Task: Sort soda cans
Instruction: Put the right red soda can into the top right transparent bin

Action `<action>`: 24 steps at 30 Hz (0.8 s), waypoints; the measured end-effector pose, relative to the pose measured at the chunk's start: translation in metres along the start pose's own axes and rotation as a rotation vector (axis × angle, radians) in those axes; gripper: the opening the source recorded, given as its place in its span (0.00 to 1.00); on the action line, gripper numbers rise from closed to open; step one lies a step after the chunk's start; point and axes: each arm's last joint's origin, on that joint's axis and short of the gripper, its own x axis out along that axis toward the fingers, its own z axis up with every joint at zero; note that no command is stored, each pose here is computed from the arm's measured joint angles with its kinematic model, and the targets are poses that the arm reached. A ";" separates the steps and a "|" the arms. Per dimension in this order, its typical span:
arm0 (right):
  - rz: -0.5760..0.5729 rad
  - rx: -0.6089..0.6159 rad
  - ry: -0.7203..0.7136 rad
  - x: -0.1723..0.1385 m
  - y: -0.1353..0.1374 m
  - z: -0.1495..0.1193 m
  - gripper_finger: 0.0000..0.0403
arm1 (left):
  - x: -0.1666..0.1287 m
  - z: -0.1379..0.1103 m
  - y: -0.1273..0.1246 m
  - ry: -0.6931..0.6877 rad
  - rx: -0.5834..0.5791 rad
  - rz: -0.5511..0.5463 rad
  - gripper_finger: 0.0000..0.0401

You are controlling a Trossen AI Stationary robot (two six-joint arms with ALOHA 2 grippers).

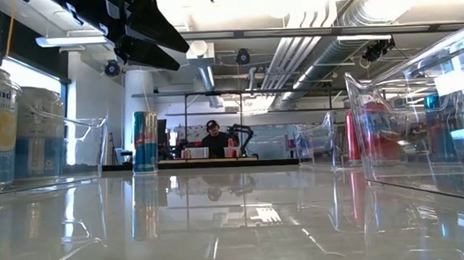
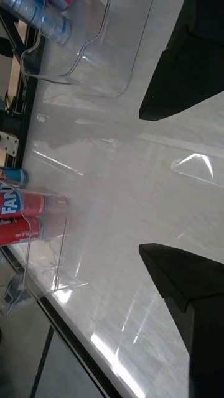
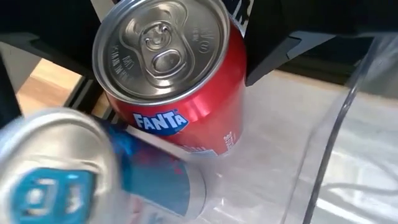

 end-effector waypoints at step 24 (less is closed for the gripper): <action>0.517 -0.073 -0.094 -0.161 -0.024 0.059 0.74 | 0.000 0.001 0.000 -0.007 0.013 0.000 0.84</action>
